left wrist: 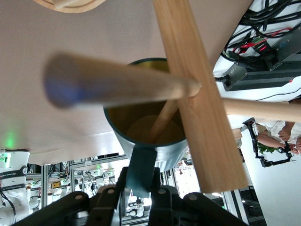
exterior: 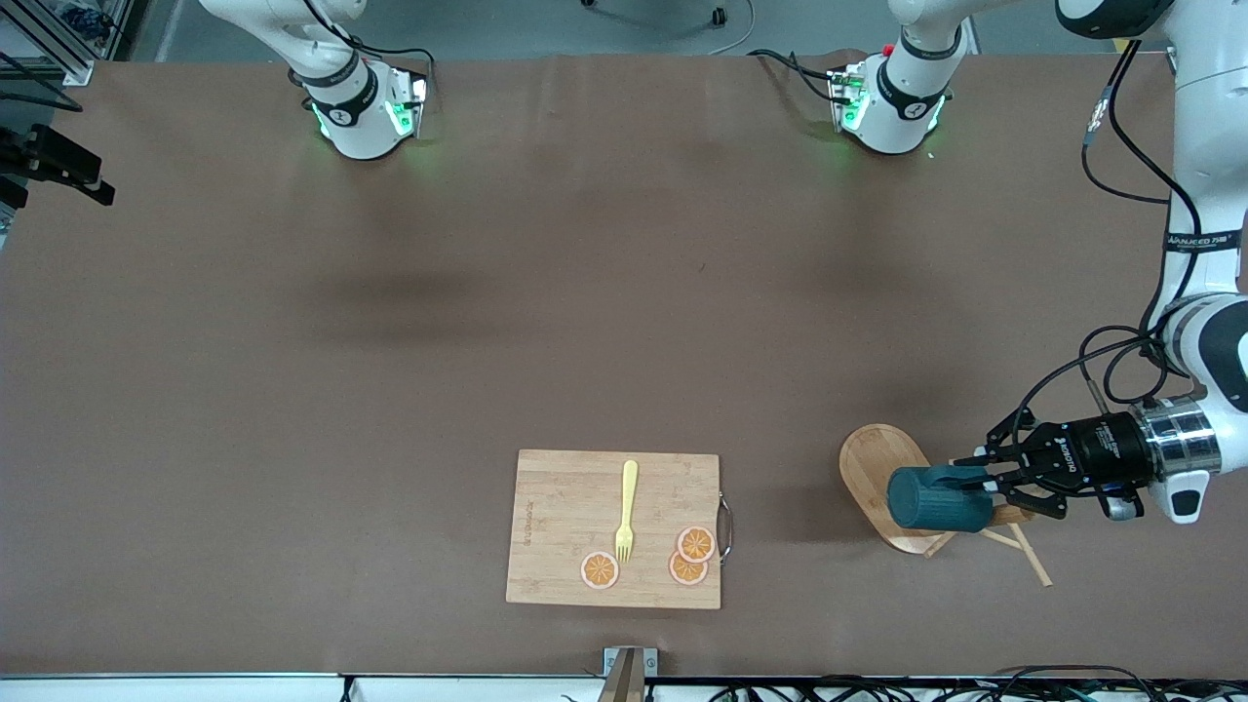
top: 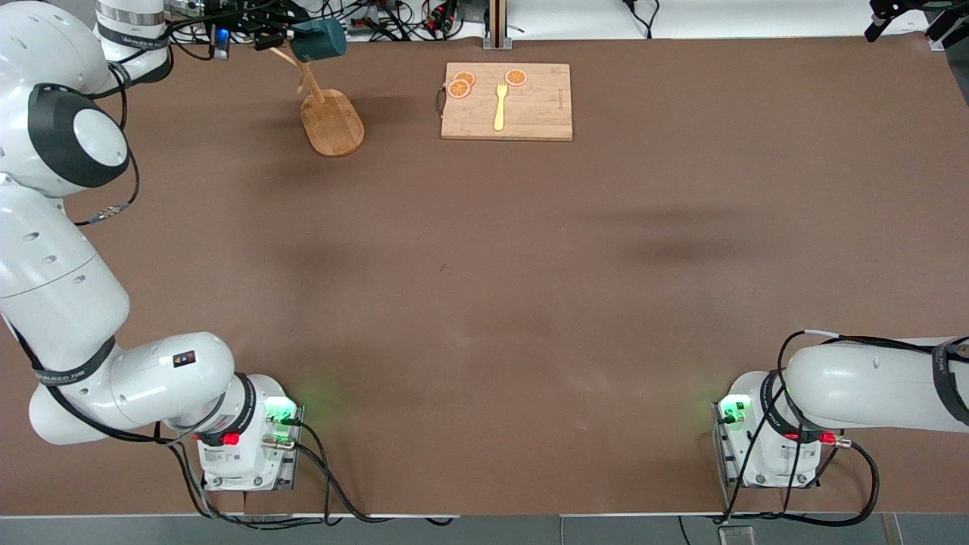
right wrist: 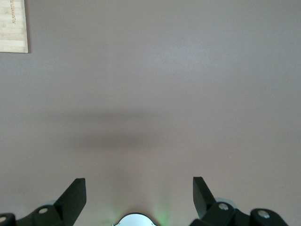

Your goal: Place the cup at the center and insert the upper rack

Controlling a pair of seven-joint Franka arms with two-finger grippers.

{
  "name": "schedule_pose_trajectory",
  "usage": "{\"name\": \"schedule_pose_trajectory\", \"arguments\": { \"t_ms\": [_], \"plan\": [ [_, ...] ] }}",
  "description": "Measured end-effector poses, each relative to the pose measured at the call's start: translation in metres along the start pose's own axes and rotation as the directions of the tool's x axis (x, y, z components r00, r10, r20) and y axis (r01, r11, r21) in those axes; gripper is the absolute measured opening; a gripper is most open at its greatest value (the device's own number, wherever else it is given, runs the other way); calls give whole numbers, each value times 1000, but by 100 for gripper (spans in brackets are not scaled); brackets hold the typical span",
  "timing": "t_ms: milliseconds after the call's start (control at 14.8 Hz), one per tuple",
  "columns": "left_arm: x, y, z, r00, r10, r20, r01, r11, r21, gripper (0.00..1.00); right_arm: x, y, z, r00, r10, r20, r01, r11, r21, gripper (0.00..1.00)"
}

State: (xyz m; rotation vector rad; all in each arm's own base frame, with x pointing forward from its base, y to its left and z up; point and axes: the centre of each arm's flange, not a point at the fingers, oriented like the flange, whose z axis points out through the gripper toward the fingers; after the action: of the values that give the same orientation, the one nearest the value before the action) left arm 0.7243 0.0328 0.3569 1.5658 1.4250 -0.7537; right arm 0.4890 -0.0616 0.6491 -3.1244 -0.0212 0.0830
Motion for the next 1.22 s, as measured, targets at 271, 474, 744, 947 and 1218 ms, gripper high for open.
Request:
{"name": "schedule_pose_trajectory", "arguments": {
  "t_ms": [271,474,744,947,1218],
  "plan": [
    [5,-1,1,1000,-8,8,8,1000,2,26,0,-2,0,1000,-3,0,3,1000,-1,100],
    [5,-1,3,1000,-8,11,8,1000,5,55,0,-2,0,1000,-3,-1,3,1000,-1,100],
    [-11,4,-3,999,44,-12,-44,999,15,95,0,1,0,1000,1,-1,-1,1000,0,100],
    [-52,9,-17,989,130,-73,-127,991,38,100,0,2,0,1000,3,-1,-3,1000,1,100],
    [-141,2,-25,892,358,-277,-305,927,217,100,-1,2,0,1000,3,-1,-3,1000,1,100]
  ]
}}
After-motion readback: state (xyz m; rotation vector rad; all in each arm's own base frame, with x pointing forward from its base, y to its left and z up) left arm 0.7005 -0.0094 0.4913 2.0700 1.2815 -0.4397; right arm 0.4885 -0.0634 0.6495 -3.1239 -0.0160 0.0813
